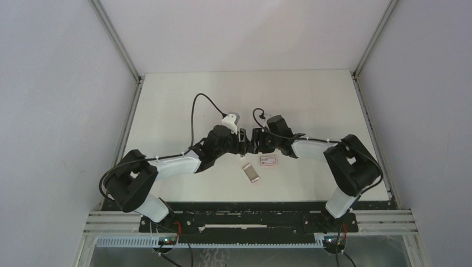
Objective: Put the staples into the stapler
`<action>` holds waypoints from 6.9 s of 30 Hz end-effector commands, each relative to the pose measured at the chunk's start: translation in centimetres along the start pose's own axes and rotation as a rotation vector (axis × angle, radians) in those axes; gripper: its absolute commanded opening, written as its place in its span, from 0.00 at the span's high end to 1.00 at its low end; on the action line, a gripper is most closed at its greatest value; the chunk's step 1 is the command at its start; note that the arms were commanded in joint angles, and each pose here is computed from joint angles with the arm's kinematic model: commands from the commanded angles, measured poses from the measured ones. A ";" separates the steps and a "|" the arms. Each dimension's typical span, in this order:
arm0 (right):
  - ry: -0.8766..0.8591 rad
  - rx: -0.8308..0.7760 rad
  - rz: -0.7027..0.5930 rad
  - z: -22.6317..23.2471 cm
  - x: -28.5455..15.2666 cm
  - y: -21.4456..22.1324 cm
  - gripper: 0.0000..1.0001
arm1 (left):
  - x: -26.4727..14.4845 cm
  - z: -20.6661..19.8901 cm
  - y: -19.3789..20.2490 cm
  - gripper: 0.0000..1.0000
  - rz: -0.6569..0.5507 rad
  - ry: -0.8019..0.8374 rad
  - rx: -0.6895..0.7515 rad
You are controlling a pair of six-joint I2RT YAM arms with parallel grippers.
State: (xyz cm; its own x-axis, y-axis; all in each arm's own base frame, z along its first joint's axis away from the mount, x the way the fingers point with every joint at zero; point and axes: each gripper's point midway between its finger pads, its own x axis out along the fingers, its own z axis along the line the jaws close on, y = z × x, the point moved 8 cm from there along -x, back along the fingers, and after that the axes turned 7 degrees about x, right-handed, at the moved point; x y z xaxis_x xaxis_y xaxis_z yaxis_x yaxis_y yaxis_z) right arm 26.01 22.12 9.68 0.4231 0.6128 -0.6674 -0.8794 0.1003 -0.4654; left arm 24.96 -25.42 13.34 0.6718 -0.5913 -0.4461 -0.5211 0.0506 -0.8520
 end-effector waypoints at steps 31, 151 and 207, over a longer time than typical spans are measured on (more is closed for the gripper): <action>-0.062 -0.071 -0.192 1.0 -9.8 -0.3 0.41 | 3.0 3.6 1.3 0.37 0.207 0.300 0.039; -0.327 0.298 -0.180 7.2 -6.1 2.1 1.00 | -7.1 -4.2 2.5 1.00 -0.042 0.402 0.302; 0.143 0.039 -0.455 0.8 -14.4 -0.1 0.16 | -5.6 11.3 1.2 1.00 0.193 -0.402 0.036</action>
State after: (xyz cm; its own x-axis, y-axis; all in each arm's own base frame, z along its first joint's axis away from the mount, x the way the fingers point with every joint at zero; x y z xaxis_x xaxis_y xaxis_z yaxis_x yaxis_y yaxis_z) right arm 19.69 15.15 19.52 0.7649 0.4373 -0.4730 -0.6353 0.3907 -0.6661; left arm 25.03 -13.97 11.28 0.7101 -0.2924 -0.6406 -0.6120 0.1937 -0.7668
